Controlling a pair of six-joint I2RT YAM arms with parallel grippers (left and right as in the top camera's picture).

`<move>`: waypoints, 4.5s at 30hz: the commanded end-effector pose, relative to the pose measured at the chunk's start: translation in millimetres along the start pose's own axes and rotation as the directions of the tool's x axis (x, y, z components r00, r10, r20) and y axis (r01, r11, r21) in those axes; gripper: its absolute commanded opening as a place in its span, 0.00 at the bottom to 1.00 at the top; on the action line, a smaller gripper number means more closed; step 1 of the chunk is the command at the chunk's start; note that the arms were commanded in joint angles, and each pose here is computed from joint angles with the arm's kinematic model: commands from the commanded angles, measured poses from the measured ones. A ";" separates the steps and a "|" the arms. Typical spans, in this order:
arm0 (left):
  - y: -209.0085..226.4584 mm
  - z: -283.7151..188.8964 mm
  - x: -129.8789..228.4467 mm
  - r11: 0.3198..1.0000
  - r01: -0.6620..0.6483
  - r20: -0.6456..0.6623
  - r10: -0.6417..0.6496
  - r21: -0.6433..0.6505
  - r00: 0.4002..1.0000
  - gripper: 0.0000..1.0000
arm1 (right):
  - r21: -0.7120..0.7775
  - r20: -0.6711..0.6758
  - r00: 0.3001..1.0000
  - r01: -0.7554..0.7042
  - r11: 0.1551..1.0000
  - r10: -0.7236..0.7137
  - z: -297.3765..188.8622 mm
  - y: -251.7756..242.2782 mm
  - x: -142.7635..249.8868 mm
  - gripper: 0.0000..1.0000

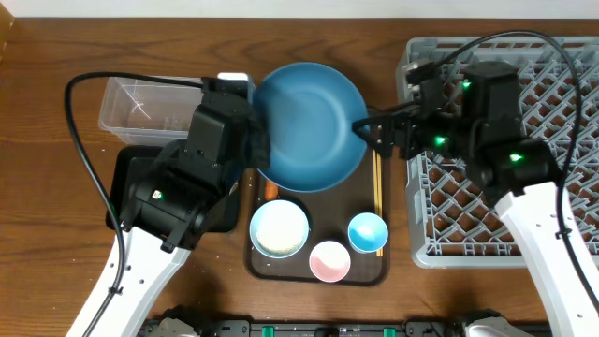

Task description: Sort waste into correct bins and load items into the dishwasher rack

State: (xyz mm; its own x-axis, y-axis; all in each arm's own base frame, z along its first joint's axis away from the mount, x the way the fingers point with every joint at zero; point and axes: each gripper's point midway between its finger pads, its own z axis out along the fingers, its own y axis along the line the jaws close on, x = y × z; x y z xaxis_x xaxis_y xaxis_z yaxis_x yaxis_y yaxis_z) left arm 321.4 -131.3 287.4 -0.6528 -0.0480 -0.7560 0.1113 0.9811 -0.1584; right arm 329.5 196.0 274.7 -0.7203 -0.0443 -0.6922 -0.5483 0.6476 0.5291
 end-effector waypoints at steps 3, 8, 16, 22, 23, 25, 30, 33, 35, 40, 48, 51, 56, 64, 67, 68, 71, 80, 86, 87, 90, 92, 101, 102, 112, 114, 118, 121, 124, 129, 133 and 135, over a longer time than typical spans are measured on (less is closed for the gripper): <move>-32.3 -7.8 -7.5 0.984 -0.002 0.010 0.000 0.178 1.000 0.06 | 0.012 -0.031 0.999 0.027 1.000 -0.026 14.7 8.6 4.7 0.48; -43.9 -10.4 -13.4 0.971 -0.003 0.028 -0.004 0.240 1.000 0.06 | 0.022 -0.036 0.999 0.031 0.999 -0.030 20.4 6.5 5.5 0.01; -43.6 -19.6 -17.8 0.969 -0.005 0.054 -0.009 0.249 0.998 0.98 | 0.542 0.119 0.993 -0.043 0.839 -0.026 -45.2 -85.1 -19.9 0.01; -42.5 -39.3 -26.4 0.964 -0.009 0.109 -0.021 0.266 0.994 0.98 | 0.902 0.333 0.942 -0.306 0.304 -0.039 -185.2 -168.3 -19.9 0.01; -42.5 -40.7 -27.1 0.963 -0.009 0.114 -0.022 0.268 0.993 0.98 | 0.921 0.346 0.937 -0.329 0.207 -0.051 -206.1 -176.5 -16.4 0.01; -42.3 -42.0 -27.5 0.963 -0.010 0.117 -0.023 0.268 0.993 0.98 | 0.930 0.365 0.927 -0.366 -0.003 -0.081 -248.6 -188.0 -8.7 0.01; -41.5 -38.9 -27.1 0.965 -0.008 0.112 -0.022 0.260 0.993 0.98 | 0.840 0.381 0.913 -0.407 -0.358 -0.146 -316.4 -195.1 3.6 0.01; -41.7 -36.3 -26.1 0.966 -0.008 0.105 -0.020 0.258 0.994 0.98 | 0.801 0.355 0.924 -0.379 -0.464 -0.143 -332.3 -202.3 6.7 0.01; -41.8 -35.3 -25.6 0.966 -0.007 0.102 -0.020 0.257 0.995 0.98 | 0.796 0.299 0.948 -0.309 -0.521 -0.106 -338.6 -210.5 8.1 0.01; -41.3 -34.9 -24.0 0.967 -0.007 0.096 -0.018 0.255 0.995 0.98 | 0.804 0.125 0.992 -0.087 -0.588 0.024 -344.5 -246.2 2.7 0.01; -41.3 -34.1 -23.8 0.967 -0.006 0.094 -0.018 0.254 0.995 0.98 | 0.777 -0.231 0.950 0.311 -0.547 0.211 -317.4 -306.0 -17.7 0.01; -41.3 -34.2 -23.8 0.967 -0.006 0.094 -0.018 0.254 0.995 0.98 | 0.774 -0.279 0.933 0.360 -0.522 0.230 -297.8 -317.9 -16.7 0.01; -41.3 -34.1 -23.6 0.967 -0.006 0.093 -0.018 0.255 0.995 0.98 | 0.771 -0.331 0.912 0.410 -0.488 0.243 -273.4 -327.1 -14.7 0.02; -41.5 -34.2 -23.7 0.967 -0.006 0.094 -0.018 0.255 0.995 0.98 | 0.771 -0.382 0.899 0.438 -0.462 0.214 -247.3 -321.4 -22.7 0.38; -41.4 -34.1 -23.3 0.967 -0.007 0.092 -0.018 0.254 0.996 0.98 | 0.771 -0.390 0.896 0.444 -0.456 0.213 -243.6 -320.1 -22.8 0.99; -41.1 -34.0 -22.9 0.967 -0.006 0.090 -0.018 0.253 0.996 0.98 | 0.769 -0.394 0.894 0.449 -0.455 0.216 -242.5 -319.4 -22.5 0.99; -40.7 -33.8 -21.6 0.968 -0.006 0.085 -0.016 0.252 0.996 0.98 | 0.772 -0.394 0.895 0.445 -0.454 0.208 -239.3 -318.0 -23.7 0.99; -40.0 -33.5 -20.0 0.968 -0.005 0.079 -0.015 0.249 0.997 0.98 | 0.819 -0.331 0.936 0.346 -0.457 0.117 -222.7 -306.3 -33.0 0.99; -40.2 -33.4 -19.9 0.968 -0.006 0.079 -0.014 0.249 0.997 0.98 | 0.863 -0.353 0.935 0.341 -0.374 0.036 -191.0 -296.7 -40.2 0.99; -40.1 -33.4 -19.8 0.968 -0.005 0.078 -0.015 0.249 0.997 0.98 | 0.871 -0.350 0.936 0.335 -0.359 0.023 -185.0 -295.3 -40.4 0.99; -40.0 -33.4 -19.9 0.969 -0.005 0.079 -0.015 0.249 0.997 0.98 | 0.899 -0.335 0.942 0.315 -0.306 -0.014 -165.8 -291.4 -39.6 0.99; -40.1 -33.4 -19.8 0.968 -0.005 0.078 -0.015 0.249 0.997 0.98 | 0.909 -0.328 0.944 0.308 -0.282 -0.027 -157.5 -288.3 -38.6 0.99; -32.2 -31.9 -21.5 0.977 -0.087 0.107 0.067 0.196 0.992 0.98 | 0.934 -0.233 0.967 0.252 0.253 -0.105 -78.7 -241.1 -13.2 0.99; -29.5 -31.4 -22.3 0.980 -0.086 0.111 0.066 0.180 0.992 0.98 | 0.899 -0.198 0.975 0.221 0.377 -0.100 -64.1 -227.8 -7.7 0.99; -21.1 -24.1 -17.4 0.986 -0.099 0.088 0.088 0.131 0.992 0.98 | 0.389 -0.104 0.988 -0.063 0.919 0.111 4.5 -110.7 28.5 0.92; -18.6 -15.9 -6.0 0.987 -0.108 0.034 0.105 0.117 0.994 0.98 | 0.383 -0.151 0.977 -0.085 0.920 0.153 5.5 -106.4 43.2 0.89; -14.7 1.5 27.1 0.987 -0.117 -0.123 0.130 0.107 0.984 0.98 | 0.390 -0.207 0.958 -0.105 0.915 0.199 3.7 -102.4 60.7 0.87; -19.4 13.9 50.1 0.984 -0.113 -0.232 0.143 0.138 0.962 0.98 | 0.392 -0.213 0.955 -0.110 0.913 0.207 3.3 -102.1 62.9 0.84; -23.0 25.2 77.5 0.975 -0.136 -0.351 0.191 0.175 0.917 0.92 | 0.390 -0.206 0.958 -0.107 0.914 0.201 3.8 -102.3 60.6 0.82; -3.6 30.4 137.5 0.979 -0.161 -0.605 0.204 0.125 0.769 0.72 | 0.389 -0.199 0.961 -0.104 0.915 0.194 4.3 -102.7 58.2 0.82; 5.4 32.0 180.0 0.982 -0.151 -0.753 0.182 0.111 0.632 0.65 | 0.387 -0.192 0.963 -0.101 0.916 0.187 4.9 -102.9 55.9 0.83; 0.5 33.1 193.7 0.985 -0.113 -0.791 0.175 0.133 0.586 0.64 | 0.387 -0.187 0.965 -0.098 0.917 0.183 5.2 -103.1 54.5 0.84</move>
State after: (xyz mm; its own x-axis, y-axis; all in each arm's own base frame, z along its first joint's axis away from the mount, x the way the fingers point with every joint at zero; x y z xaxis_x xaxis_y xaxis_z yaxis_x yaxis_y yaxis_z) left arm 234.1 -139.2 133.8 -0.9593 0.2777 -0.0520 0.2816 0.9544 -0.0987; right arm 347.4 126.3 176.7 -0.8776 -0.0705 -0.4741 -0.2610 0.8999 0.3494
